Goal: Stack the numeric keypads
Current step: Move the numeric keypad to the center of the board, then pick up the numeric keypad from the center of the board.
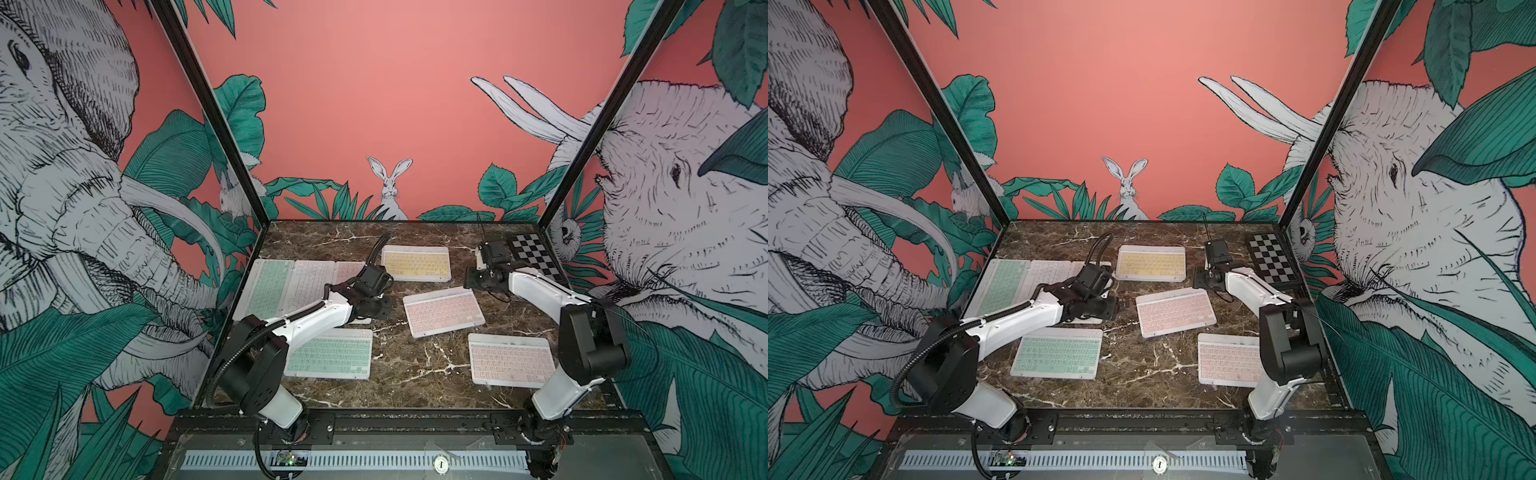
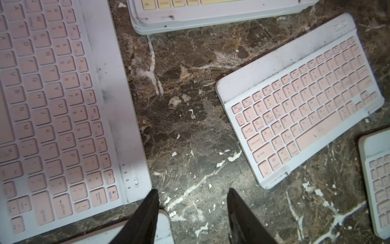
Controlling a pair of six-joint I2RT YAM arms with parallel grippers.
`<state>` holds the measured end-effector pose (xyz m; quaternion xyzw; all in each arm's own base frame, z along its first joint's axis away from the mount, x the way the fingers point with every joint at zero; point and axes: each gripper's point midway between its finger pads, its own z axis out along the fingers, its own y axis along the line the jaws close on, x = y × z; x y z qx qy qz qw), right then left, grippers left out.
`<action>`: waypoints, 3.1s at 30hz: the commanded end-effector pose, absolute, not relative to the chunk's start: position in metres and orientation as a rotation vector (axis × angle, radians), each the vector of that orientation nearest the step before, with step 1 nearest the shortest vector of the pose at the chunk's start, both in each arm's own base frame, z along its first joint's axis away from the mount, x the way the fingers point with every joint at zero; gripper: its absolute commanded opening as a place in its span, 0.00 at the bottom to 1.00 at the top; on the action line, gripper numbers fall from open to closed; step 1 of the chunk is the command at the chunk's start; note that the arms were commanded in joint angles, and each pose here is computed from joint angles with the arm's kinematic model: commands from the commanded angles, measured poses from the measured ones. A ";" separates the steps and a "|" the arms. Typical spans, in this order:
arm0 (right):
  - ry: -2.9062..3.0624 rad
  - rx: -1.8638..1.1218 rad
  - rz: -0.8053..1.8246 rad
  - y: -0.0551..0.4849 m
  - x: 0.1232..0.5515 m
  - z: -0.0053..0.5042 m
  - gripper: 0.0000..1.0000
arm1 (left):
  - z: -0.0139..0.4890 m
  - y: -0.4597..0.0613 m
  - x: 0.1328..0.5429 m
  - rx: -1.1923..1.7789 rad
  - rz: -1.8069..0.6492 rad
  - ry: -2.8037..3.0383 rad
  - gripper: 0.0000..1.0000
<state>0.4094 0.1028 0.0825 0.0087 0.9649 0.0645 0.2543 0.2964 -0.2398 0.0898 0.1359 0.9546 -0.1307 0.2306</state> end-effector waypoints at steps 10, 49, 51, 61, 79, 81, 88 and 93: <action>2.807 -0.070 0.178 0.105 0.378 0.026 0.63 | 0.083 -0.253 0.304 0.365 -0.378 2.641 0.54; 2.810 -0.061 0.473 0.164 0.312 0.030 0.63 | 0.045 -0.262 0.315 0.447 -0.304 2.713 0.54; 2.808 -0.044 0.489 0.162 0.311 0.031 0.63 | 0.044 -0.263 0.316 0.450 -0.308 2.713 0.54; 2.812 -0.021 0.482 0.155 0.308 0.029 0.63 | 0.036 -0.266 0.317 0.461 -0.307 2.724 0.53; 2.817 0.011 0.564 0.164 0.307 0.023 0.63 | 0.031 -0.278 0.306 0.516 -0.309 2.730 0.53; 2.818 0.007 0.567 0.164 0.307 0.023 0.63 | 0.031 -0.278 0.306 0.513 -0.312 2.730 0.53; 2.821 -0.005 0.570 0.165 0.308 0.024 0.63 | 0.028 -0.276 0.304 0.502 -0.311 2.739 0.53; 2.809 -0.009 0.646 0.175 0.311 0.026 0.63 | 0.025 -0.275 0.301 0.504 -0.310 2.747 0.53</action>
